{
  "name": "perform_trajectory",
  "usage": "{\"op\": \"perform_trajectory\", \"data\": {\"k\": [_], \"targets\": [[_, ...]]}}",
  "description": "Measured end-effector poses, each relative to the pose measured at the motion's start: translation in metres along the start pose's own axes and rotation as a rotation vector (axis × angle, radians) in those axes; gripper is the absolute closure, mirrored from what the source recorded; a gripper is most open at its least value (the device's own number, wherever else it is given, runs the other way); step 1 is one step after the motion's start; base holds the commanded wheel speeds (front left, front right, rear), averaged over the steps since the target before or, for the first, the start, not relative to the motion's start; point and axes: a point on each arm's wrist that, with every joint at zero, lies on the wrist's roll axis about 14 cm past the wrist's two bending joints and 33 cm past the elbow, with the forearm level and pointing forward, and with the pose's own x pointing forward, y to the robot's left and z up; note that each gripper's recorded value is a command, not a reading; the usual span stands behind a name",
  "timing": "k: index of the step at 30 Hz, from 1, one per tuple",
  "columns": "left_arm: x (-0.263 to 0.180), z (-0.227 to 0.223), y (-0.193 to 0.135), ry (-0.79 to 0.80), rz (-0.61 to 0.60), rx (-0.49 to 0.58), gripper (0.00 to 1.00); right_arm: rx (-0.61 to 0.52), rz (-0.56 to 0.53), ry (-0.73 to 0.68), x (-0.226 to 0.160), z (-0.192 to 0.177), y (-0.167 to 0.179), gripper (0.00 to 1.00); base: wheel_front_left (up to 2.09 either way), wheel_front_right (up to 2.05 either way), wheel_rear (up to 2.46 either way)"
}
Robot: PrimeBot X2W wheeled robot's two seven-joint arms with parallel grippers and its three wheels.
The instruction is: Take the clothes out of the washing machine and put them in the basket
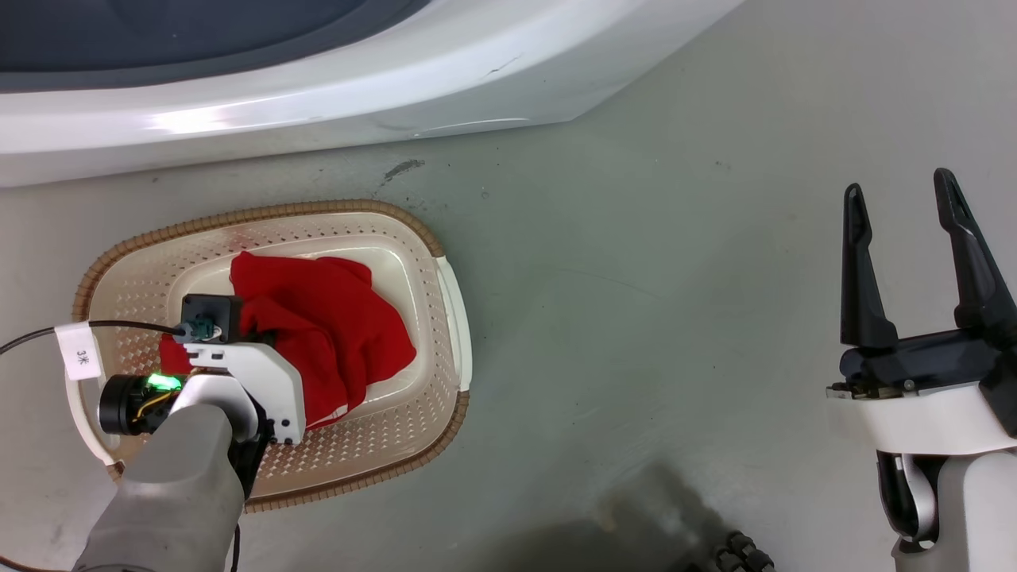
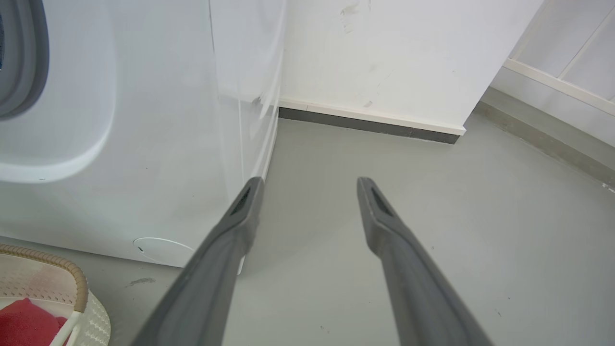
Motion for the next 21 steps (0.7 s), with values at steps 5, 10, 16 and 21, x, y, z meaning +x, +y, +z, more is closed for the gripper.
{"op": "perform_trajectory", "data": {"k": [5, 10, 16, 21], "targets": [[0.004, 0.001, 0.003, -0.005, 0.017, -0.025, 0.57, 0.000, 0.002, 0.013, 0.001, -0.005, 0.001, 0.00, 0.00, 0.00, 0.00], [0.000, 0.002, 0.004, -0.007, 0.029, -0.023, 0.00, 0.006, 0.007, 0.011, 0.001, -0.004, 0.003, 0.00, 0.00, 0.00, 0.00], [-0.011, 0.019, 0.006, -0.054, 0.049, -0.039, 0.00, 0.013, 0.007, -0.026, 0.001, 0.010, 0.003, 0.00, 0.00, 0.00, 0.00], [-0.030, 0.037, 0.008, -0.110, 0.059, -0.048, 0.00, 0.032, 0.011, -0.067, -0.002, 0.027, 0.004, 0.00, 0.00, 0.00, 0.00]]}}
